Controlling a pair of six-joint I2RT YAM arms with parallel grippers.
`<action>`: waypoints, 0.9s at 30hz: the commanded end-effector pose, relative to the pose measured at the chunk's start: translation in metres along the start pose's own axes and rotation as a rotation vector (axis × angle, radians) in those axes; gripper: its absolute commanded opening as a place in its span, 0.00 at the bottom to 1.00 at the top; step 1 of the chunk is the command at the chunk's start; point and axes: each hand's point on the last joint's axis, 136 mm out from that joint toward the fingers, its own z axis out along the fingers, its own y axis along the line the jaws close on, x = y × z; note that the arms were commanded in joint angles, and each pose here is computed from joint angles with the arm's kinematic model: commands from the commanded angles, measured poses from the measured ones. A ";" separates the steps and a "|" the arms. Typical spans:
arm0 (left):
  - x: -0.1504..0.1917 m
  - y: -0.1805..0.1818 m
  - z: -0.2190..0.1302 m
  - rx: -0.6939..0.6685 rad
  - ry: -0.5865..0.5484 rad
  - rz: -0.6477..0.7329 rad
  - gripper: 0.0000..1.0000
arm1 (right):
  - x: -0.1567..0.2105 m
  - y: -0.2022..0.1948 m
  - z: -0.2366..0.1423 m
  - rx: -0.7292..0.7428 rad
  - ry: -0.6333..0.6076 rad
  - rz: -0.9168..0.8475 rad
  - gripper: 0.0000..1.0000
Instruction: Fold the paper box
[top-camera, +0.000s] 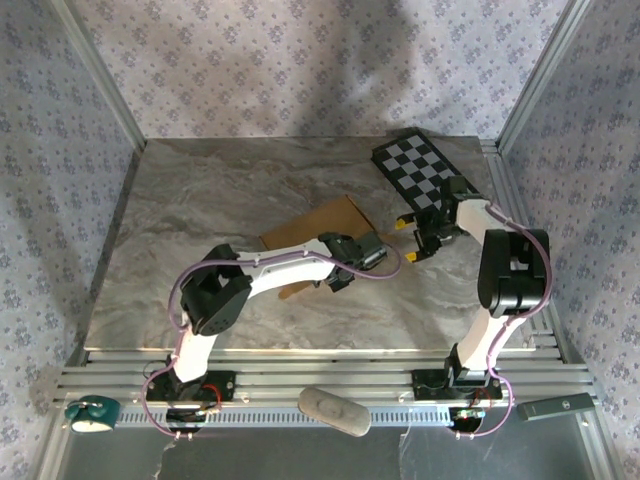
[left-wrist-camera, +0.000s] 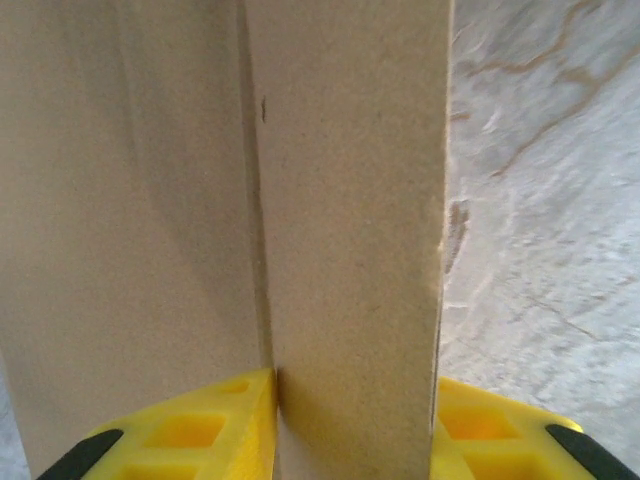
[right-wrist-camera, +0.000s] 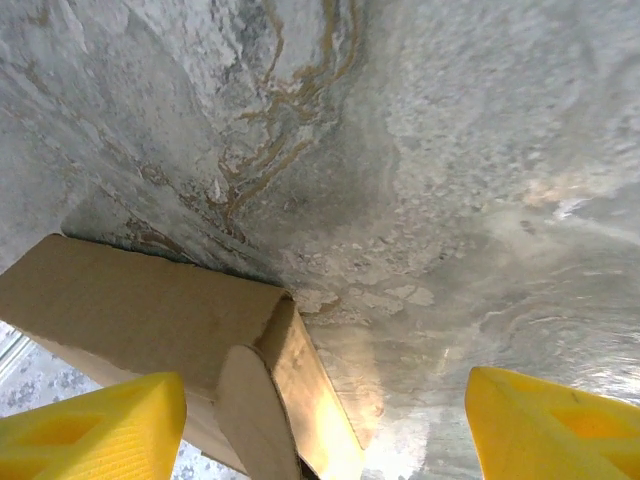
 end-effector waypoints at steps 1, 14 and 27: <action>0.014 0.005 0.014 -0.103 0.072 0.013 0.36 | 0.003 0.020 0.000 -0.053 0.022 -0.052 0.75; 0.020 0.007 0.046 -0.283 0.134 0.082 0.02 | 0.010 0.035 -0.008 -0.086 0.021 -0.077 0.75; 0.031 0.027 0.042 -0.342 0.142 0.067 0.00 | 0.008 0.039 -0.013 -0.109 0.010 -0.095 0.75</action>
